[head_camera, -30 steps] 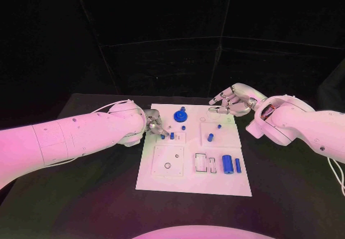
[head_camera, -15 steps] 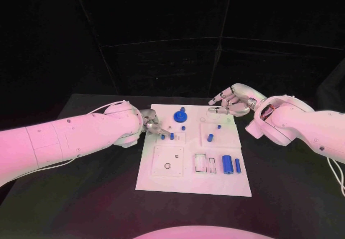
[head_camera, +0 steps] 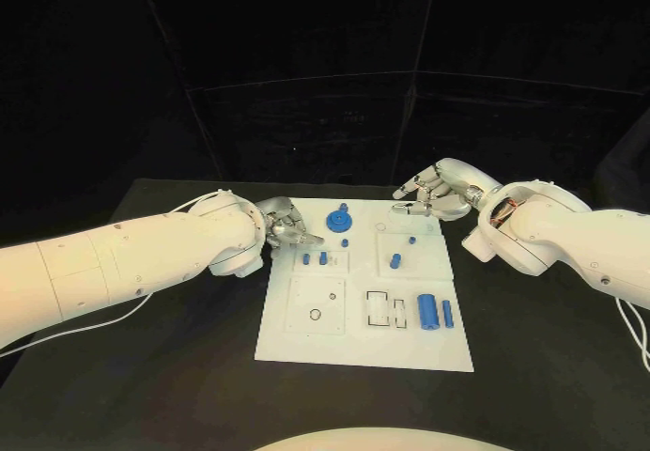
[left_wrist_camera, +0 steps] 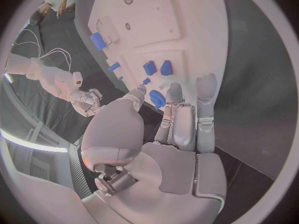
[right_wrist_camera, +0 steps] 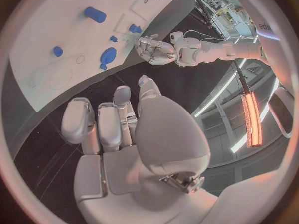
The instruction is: Assemble the parts on the task board
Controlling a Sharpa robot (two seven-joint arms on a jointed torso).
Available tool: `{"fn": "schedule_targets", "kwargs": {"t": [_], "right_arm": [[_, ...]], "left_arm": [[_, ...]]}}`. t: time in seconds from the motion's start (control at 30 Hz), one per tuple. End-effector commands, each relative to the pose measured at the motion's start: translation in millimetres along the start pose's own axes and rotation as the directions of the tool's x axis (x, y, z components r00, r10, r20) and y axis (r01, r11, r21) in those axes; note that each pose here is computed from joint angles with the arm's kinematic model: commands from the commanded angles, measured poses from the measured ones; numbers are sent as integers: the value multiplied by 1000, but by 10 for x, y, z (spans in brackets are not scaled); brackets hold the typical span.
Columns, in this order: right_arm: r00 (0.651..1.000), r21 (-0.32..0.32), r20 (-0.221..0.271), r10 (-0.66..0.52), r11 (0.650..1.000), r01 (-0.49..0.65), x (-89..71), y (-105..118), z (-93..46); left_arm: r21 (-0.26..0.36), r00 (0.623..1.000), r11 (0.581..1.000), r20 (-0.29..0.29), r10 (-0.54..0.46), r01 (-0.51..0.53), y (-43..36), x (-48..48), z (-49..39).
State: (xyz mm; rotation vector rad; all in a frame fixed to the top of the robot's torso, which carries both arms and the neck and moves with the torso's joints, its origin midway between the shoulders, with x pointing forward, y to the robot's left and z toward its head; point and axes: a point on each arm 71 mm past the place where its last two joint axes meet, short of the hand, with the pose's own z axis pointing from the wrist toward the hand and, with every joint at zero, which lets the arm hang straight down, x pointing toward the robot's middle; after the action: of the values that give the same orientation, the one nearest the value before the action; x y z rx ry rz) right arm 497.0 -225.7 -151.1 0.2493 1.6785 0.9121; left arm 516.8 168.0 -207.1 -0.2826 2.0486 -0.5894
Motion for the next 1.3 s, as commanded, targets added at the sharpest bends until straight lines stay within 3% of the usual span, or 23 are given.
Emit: {"fn": "schedule_targets", "kwargs": {"t": [0.03,0.17,0.33,0.47,0.6,0.93,1.3], "right_arm": [[1000,-10,1,-1,1000,1,-6,14,2],[1000,-10,1,-1,1000,1,-4,15,6],[1000,-11,-1,-1,1000,1,2,22,13],[1000,-13,-3,0,1000,0,12,32,17],[1000,-15,-4,0,1000,0,20,41,23],[1000,-19,-5,3,1000,-3,33,58,33],[1000,-22,-2,2,1000,-2,36,66,38]], "left_arm": [[241,992,965,45,-114,100,-203,-69,24],[317,995,948,81,-52,24,-310,-90,75],[385,986,911,132,104,-148,-471,-71,172],[419,966,872,142,214,-255,-594,-9,239],[423,947,847,144,288,-322,-666,54,304],[386,903,820,105,417,-423,-717,182,455],[351,883,817,75,463,-458,-715,235,530]]}}
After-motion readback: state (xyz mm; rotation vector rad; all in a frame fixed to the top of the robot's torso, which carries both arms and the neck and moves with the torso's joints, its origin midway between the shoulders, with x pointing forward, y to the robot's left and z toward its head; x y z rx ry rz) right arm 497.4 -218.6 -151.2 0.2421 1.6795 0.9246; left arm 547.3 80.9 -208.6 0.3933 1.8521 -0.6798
